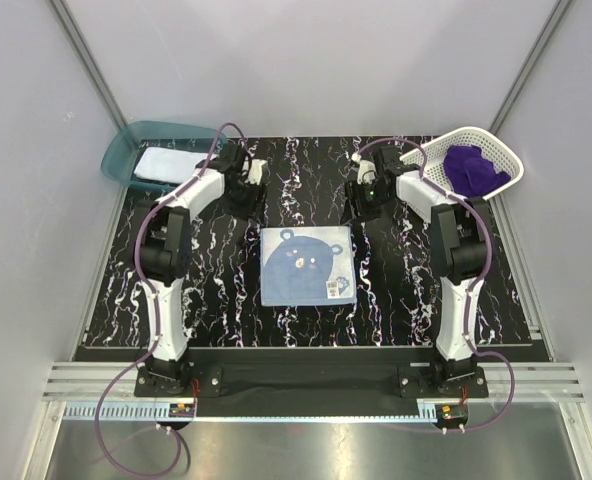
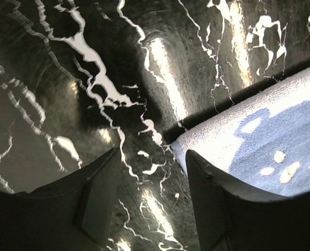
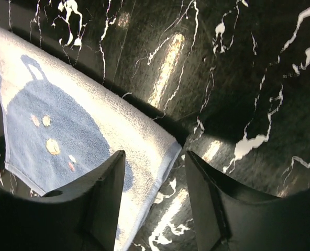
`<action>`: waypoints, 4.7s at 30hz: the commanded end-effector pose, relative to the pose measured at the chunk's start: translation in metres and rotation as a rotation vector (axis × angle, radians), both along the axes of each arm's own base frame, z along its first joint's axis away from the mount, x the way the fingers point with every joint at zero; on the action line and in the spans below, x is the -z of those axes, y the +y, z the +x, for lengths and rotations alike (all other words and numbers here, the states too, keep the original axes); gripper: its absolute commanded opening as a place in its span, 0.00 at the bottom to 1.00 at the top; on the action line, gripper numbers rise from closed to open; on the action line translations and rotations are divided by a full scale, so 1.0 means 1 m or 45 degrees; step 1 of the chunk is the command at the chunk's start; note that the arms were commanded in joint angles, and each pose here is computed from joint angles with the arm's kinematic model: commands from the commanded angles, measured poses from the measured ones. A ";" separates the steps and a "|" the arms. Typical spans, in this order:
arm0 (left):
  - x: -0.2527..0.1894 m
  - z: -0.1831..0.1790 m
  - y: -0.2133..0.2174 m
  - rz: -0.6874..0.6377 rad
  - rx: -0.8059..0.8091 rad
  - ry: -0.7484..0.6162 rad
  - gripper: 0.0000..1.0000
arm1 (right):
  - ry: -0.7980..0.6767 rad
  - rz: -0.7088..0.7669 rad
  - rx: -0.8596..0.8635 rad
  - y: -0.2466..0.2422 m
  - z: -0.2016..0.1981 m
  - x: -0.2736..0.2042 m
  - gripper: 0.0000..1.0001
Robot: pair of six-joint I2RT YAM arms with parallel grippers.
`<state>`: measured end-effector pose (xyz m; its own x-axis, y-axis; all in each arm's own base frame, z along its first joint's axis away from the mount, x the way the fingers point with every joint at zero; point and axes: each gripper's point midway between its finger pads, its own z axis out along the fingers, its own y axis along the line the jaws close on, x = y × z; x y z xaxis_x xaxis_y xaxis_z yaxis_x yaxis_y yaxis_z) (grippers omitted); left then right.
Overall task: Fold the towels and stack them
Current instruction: Fold the towel
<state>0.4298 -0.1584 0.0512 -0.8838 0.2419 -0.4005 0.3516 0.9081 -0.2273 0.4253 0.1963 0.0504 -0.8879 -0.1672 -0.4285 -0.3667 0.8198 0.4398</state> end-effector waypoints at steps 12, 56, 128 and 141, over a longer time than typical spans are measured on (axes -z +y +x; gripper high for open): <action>0.023 -0.005 -0.017 -0.169 0.253 0.072 0.52 | 0.062 0.136 -0.272 -0.001 0.011 0.016 0.45; -0.001 -0.012 -0.033 -0.254 0.420 0.087 0.52 | 0.095 0.170 -0.241 -0.014 0.016 0.026 0.00; -0.015 -0.177 -0.026 -0.017 0.282 0.040 0.33 | 0.098 -0.050 0.220 -0.014 -0.170 0.001 0.18; -0.047 -0.165 -0.056 -0.186 -0.002 -0.036 0.40 | 0.109 0.071 0.351 0.000 -0.160 -0.040 0.29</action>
